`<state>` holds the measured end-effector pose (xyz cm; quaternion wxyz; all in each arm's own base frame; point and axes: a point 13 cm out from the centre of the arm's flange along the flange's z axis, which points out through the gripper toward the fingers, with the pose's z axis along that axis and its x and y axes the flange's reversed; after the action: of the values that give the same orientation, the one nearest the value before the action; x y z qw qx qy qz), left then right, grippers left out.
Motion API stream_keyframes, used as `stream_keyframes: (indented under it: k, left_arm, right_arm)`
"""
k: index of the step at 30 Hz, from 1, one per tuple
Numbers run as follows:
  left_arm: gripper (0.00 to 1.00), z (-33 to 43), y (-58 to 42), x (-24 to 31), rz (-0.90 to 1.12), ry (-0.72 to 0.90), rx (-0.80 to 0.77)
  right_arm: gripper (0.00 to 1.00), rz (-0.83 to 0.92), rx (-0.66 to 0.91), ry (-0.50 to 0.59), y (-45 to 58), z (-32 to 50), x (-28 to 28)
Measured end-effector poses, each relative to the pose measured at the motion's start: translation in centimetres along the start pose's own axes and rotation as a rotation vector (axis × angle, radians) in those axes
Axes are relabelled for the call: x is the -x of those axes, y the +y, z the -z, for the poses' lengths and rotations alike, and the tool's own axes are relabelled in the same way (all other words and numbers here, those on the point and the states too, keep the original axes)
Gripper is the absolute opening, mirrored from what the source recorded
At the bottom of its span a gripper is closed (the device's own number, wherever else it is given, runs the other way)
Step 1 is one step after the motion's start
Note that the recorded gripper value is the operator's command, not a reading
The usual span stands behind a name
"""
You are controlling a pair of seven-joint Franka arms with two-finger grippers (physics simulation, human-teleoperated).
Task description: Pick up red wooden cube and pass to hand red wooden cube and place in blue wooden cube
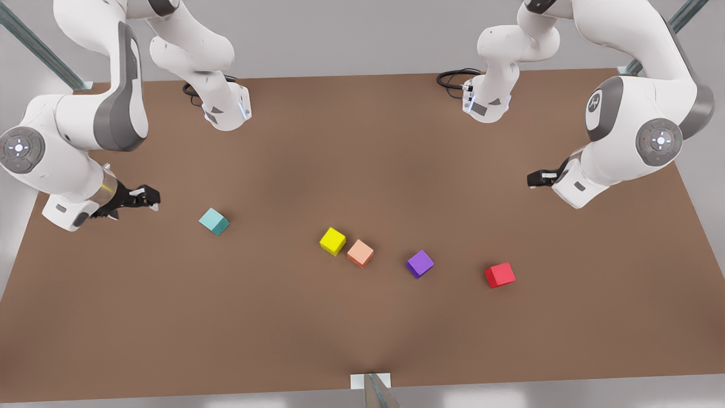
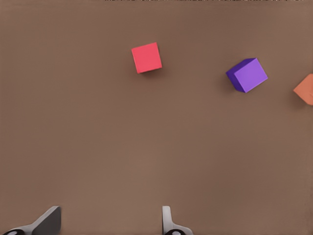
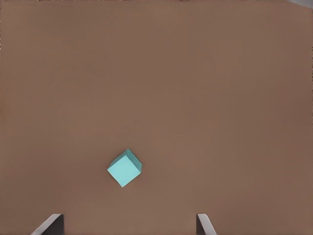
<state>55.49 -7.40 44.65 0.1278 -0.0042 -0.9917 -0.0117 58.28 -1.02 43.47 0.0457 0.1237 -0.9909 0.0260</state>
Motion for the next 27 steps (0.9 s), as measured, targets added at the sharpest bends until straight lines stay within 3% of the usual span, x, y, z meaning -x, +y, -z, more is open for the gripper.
stream_keyframes:
  k: [3, 7, 13, 27]
  left_arm:
    - [1.00, -0.8, -0.1, 0.7, 0.008, 0.004, -0.002]
    - [1.00, -12.4, -0.5, 8.6, 0.023, 0.105, -0.010]
    - [1.00, -22.9, 0.4, 15.8, 0.053, 0.051, -0.008]
    - [1.00, -28.4, -1.9, 22.1, 0.227, -0.109, -0.089]
  right_arm:
    - [1.00, 0.015, -0.004, -0.015, 0.2, -0.1, 0.6]
    - [1.00, 0.028, -0.002, -0.021, 0.3, -1.0, 1.7]
    - [1.00, 0.039, -0.003, -0.024, 0.1, -1.9, 2.5]
    - [1.00, 0.058, 0.004, -0.002, 0.1, -3.8, 3.1]
